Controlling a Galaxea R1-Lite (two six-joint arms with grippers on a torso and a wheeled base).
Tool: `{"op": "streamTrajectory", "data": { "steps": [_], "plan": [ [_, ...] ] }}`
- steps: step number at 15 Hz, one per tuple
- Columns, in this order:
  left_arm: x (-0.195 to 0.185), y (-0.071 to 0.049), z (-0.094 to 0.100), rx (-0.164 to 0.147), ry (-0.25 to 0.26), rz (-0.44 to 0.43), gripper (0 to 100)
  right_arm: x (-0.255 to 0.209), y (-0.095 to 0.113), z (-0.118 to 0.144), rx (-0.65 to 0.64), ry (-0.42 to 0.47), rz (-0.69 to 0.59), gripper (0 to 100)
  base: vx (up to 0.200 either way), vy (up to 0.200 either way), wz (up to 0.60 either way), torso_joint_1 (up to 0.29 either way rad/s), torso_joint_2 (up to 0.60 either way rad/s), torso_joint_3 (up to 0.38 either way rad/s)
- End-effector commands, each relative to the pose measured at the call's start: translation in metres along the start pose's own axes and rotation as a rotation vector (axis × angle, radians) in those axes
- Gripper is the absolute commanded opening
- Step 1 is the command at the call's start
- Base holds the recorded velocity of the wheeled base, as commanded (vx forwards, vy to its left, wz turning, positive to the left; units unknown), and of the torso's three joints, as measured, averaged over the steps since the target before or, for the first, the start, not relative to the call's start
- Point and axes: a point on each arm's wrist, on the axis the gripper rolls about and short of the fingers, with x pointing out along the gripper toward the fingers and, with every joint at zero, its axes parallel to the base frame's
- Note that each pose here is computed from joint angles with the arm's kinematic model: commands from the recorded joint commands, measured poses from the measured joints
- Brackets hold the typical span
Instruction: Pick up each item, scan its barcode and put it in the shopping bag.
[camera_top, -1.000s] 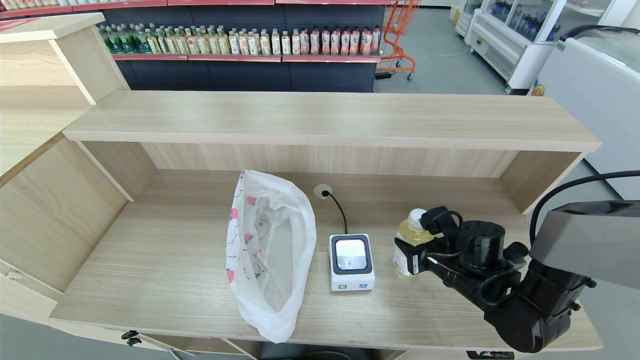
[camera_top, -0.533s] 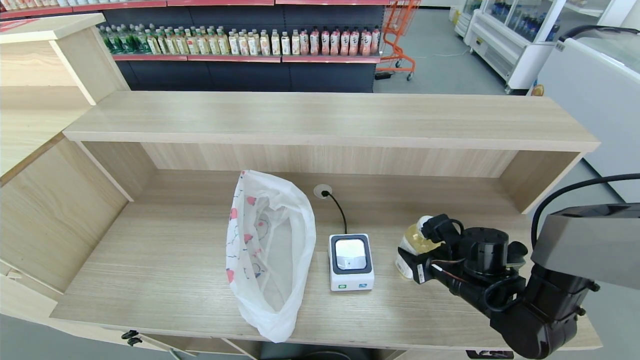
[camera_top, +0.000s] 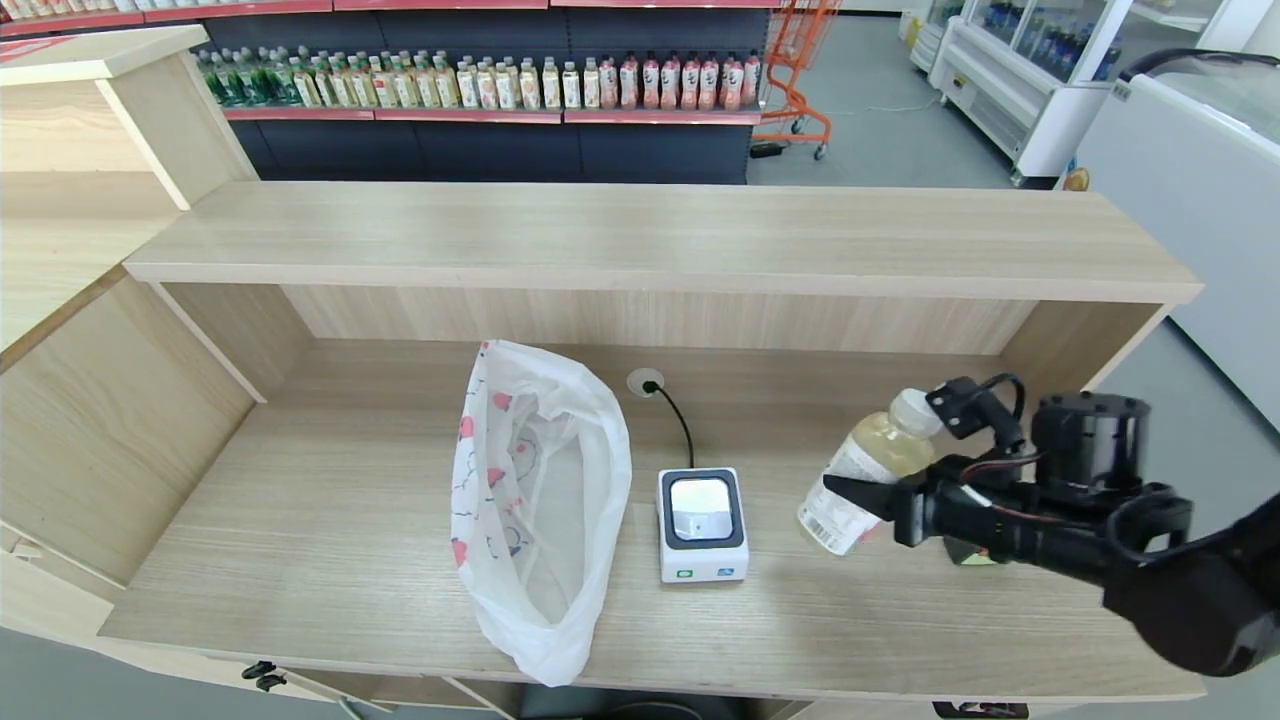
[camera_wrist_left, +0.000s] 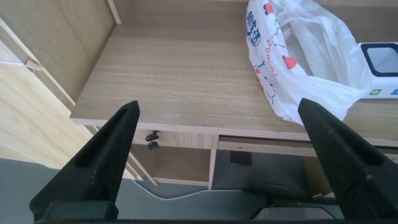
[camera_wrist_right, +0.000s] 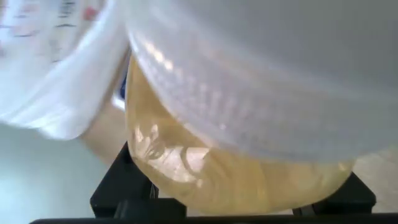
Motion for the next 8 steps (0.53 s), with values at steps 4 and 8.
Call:
{"op": "streamTrajectory", "data": {
  "steps": [4,8],
  "plan": [
    [0.0,0.0,0.0,0.0,0.0,0.0,100,-0.079,0.015,0.033,0.06,-0.034,0.431,0,0.0,0.0,0.0,0.0,0.0,0.0],
    [0.0,0.0,0.0,0.0,0.001,0.0,100,-0.072,0.041,0.027,0.063,0.014,0.582,0,0.0,0.0,0.0,0.0,0.0,0.0]
  ]
}}
